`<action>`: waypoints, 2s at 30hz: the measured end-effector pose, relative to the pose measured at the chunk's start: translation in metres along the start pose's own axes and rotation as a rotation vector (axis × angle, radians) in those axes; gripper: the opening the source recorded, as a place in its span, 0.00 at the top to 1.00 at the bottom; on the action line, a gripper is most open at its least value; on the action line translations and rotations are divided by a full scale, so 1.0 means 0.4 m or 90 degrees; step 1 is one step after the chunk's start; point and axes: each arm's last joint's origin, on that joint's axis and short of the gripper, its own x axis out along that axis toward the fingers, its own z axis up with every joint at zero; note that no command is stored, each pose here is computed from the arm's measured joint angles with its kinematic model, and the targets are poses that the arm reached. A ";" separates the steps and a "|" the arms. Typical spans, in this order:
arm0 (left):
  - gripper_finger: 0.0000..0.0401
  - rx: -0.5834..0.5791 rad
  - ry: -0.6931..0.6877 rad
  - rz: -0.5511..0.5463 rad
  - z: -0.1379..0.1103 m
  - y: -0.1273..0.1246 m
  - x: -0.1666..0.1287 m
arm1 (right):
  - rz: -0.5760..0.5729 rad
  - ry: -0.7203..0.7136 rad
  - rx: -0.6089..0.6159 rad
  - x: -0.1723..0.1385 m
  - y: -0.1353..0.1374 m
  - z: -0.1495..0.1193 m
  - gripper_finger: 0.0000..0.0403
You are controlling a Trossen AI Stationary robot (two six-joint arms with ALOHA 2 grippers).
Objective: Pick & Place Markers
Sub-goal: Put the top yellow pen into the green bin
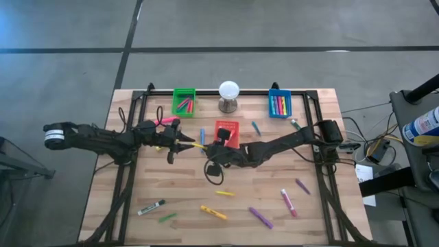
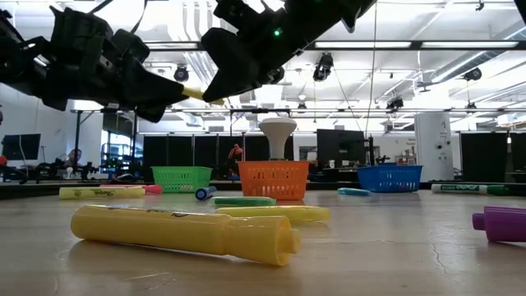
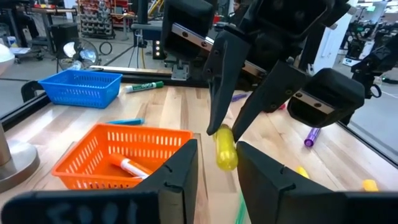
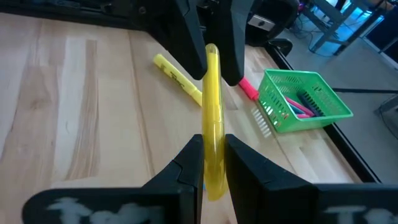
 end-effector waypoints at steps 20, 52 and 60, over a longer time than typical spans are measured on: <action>0.92 -0.003 0.003 -0.002 0.003 0.001 0.003 | -0.007 -0.006 -0.004 0.002 -0.001 0.002 0.83; 0.92 -0.069 0.084 0.693 -0.011 0.203 -0.044 | -0.159 0.113 0.015 -0.083 0.035 -0.112 0.75; 0.85 -0.078 0.118 0.713 -0.026 0.252 -0.021 | -0.159 0.112 0.016 -0.082 0.035 -0.112 0.77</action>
